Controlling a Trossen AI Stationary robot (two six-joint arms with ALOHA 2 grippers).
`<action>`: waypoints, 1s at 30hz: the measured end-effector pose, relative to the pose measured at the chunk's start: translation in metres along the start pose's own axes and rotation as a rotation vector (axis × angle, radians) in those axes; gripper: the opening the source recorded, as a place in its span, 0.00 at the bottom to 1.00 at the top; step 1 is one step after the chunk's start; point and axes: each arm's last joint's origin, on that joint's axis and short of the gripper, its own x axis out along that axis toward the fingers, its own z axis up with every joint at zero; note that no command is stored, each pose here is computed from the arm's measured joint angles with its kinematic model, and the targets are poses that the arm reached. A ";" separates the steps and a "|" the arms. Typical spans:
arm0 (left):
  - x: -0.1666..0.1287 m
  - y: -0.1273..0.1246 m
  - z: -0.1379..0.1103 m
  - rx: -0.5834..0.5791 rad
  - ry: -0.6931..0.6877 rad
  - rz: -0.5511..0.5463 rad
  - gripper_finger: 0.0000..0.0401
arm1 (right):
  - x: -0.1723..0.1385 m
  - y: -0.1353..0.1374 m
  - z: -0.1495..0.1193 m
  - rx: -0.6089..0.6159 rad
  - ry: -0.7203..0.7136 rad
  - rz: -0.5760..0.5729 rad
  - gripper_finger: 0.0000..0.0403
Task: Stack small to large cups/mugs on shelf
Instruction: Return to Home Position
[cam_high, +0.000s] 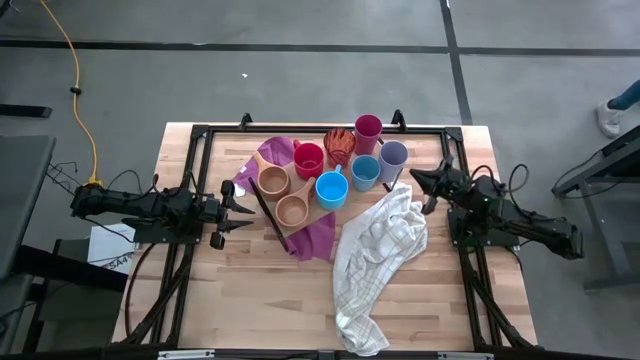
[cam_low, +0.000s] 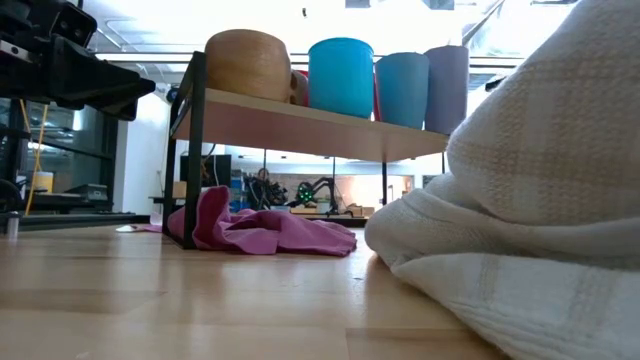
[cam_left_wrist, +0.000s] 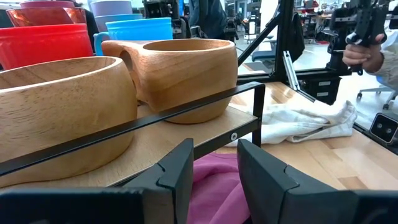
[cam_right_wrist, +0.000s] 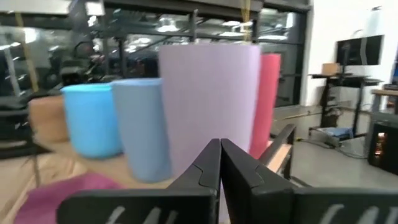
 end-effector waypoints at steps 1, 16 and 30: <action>0.000 0.000 0.000 0.000 0.000 0.000 0.28 | 0.000 0.000 -0.001 -0.004 0.013 0.010 0.00; 0.000 0.000 0.000 0.000 0.000 0.000 0.28 | -0.001 0.003 -0.013 -0.133 0.124 0.108 0.00; 0.000 0.000 0.000 0.000 0.000 0.000 0.28 | 0.005 0.005 -0.025 -0.128 0.263 0.152 0.00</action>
